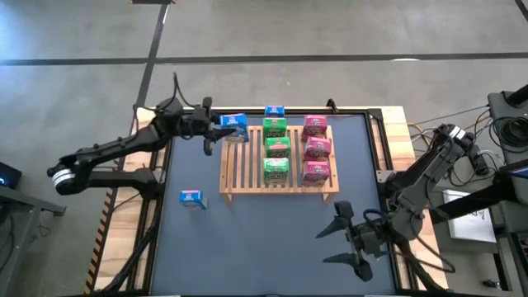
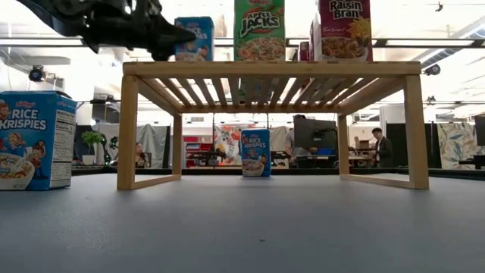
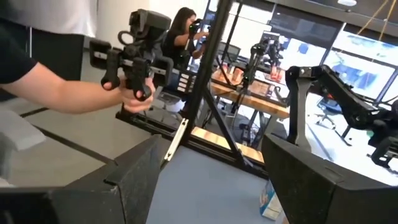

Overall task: Stack cereal on shelf
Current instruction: Put the bottom blue cereal box on the shelf

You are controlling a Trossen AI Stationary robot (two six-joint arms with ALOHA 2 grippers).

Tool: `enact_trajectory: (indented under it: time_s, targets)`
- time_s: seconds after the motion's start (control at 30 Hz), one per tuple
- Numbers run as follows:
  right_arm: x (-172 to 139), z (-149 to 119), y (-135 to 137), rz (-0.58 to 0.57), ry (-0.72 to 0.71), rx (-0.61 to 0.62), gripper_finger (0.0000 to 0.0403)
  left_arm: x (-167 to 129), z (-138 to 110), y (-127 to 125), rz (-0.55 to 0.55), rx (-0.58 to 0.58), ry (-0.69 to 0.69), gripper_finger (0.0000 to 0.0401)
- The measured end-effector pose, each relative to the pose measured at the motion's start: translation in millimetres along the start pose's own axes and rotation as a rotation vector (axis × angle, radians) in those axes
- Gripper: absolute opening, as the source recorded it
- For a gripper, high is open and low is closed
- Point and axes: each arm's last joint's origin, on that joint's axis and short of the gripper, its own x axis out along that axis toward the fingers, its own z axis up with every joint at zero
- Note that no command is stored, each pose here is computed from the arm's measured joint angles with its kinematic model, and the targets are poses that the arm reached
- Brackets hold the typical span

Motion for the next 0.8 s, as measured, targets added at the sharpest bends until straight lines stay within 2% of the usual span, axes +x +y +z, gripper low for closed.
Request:
enact_trajectory:
  time_s: [0.23,0.4,0.8]
  targets:
    - [-21,-10,-8,-0.004,-0.028,0.050,0.0255,17,-15,20,0.041,0.007,-0.012,0.0126]
    - [-36,-14,-16,-0.013,-0.061,0.056,0.0253,23,-29,32,-0.016,-0.036,0.014,0.0126]
    - [-44,-18,-20,-0.012,-0.066,0.048,0.0251,24,-34,35,-0.043,-0.038,0.028,0.0126]
